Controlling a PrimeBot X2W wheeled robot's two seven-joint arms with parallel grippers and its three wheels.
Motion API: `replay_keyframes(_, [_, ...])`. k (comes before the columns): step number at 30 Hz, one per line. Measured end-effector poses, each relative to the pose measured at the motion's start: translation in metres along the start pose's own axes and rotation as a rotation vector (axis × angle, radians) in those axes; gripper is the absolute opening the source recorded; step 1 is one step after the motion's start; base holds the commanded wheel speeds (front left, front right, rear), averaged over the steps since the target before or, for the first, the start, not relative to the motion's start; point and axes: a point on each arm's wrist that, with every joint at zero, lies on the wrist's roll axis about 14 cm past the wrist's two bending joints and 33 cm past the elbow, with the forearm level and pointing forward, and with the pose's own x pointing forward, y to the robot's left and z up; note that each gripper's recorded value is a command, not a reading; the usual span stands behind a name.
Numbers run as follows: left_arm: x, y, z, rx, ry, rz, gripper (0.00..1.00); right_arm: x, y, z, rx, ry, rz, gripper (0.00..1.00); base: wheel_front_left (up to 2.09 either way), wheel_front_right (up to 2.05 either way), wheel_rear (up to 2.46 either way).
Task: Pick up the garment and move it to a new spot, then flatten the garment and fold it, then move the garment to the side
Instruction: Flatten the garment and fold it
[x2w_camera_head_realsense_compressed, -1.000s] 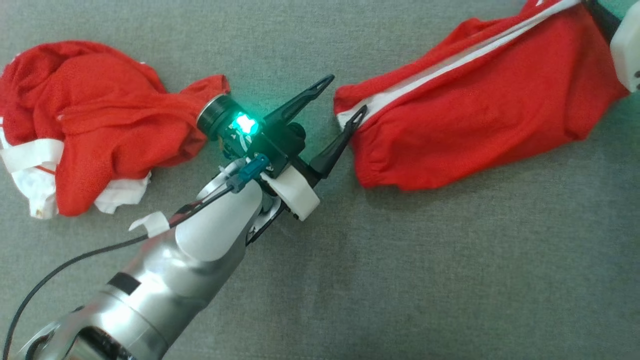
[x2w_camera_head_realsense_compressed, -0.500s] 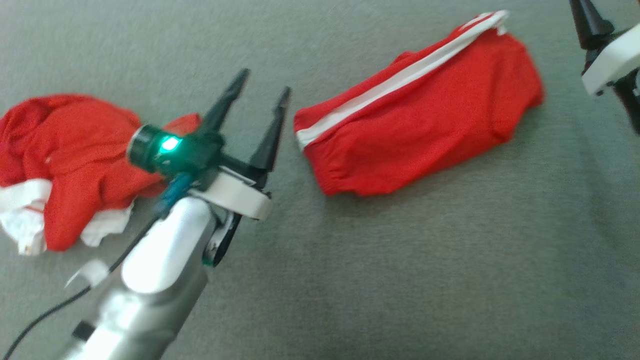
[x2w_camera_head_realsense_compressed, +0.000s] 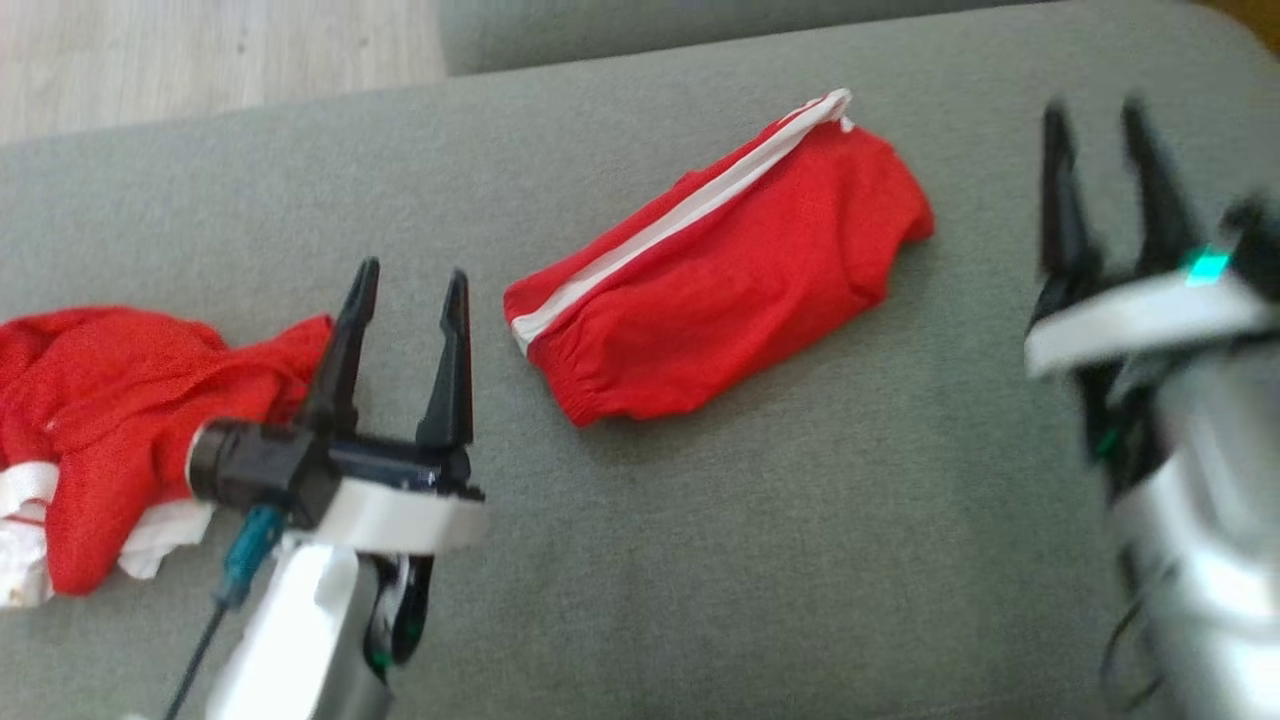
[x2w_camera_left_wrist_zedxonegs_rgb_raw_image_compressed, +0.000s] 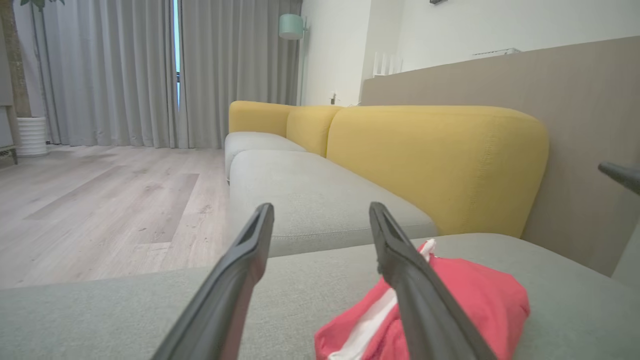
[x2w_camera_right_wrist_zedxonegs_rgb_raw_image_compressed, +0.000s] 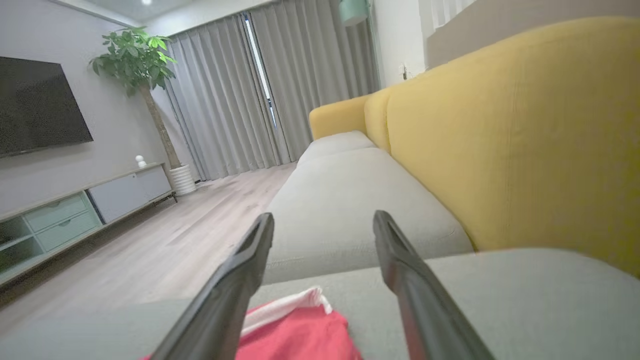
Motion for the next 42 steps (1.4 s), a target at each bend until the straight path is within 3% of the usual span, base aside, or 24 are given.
replay_keyframes(7, [-0.024,-0.013,-0.009,-0.048,0.019,0.002,1.0,-0.072,0.02,-0.059,0.067,0.104,-0.086,1.0,0.0,0.0,0.0])
replay_keyframes(10, [-0.032,-0.013,-0.017,-0.051,0.044,0.004,1.0,-0.085,0.017,-0.075,0.076,0.146,-0.11,1.0,0.0,0.0,0.0])
replay_keyframes(23, [-0.03,0.015,-0.031,-0.038,0.075,0.055,1.0,-0.026,-0.001,-0.093,0.146,0.222,-0.169,1.0,0.0,0.0,0.0])
replay_keyframes(32, [-0.043,0.039,-0.041,-0.023,0.117,0.118,1.0,0.005,0.001,-0.163,0.316,0.473,-0.241,1.0,0.0,0.0,0.0])
replay_keyframes(42, [-0.052,0.059,-0.033,-0.034,0.098,0.186,1.0,0.034,0.003,-0.195,0.278,0.63,-0.237,1.0,0.0,0.0,0.0])
